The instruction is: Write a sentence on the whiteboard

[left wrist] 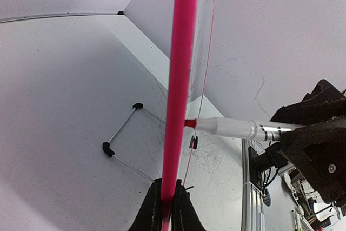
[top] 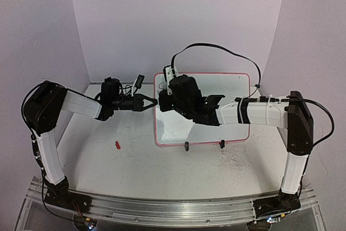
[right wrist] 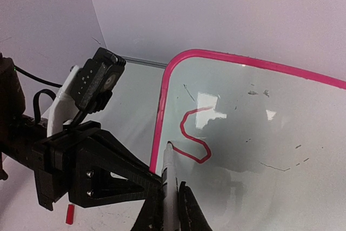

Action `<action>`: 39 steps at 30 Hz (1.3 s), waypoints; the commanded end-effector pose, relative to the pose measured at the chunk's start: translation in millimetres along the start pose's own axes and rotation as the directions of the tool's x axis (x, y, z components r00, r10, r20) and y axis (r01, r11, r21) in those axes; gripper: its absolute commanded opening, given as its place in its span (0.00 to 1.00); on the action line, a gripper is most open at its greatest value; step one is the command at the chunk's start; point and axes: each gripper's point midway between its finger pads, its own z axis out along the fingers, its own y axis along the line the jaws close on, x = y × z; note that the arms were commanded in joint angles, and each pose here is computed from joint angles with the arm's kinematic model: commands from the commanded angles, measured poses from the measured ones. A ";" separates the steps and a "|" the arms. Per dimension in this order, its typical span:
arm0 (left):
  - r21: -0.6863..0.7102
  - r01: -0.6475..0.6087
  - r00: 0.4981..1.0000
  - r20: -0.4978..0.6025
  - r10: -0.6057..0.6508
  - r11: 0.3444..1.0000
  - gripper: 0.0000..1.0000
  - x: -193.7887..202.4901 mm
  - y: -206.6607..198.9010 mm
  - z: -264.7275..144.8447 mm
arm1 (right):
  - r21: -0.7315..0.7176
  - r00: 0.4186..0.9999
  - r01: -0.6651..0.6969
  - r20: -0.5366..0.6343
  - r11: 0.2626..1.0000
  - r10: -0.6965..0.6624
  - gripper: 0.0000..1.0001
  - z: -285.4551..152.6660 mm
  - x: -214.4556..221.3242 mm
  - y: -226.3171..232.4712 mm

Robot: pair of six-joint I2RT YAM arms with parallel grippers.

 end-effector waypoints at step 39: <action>0.026 -0.019 1.000 0.021 0.019 0.999 0.00 -10.9 -16.2 -2.5 | 0.087 0.993 -0.027 0.120 0.996 0.016 0.00 -14.5 -59.4 -45.7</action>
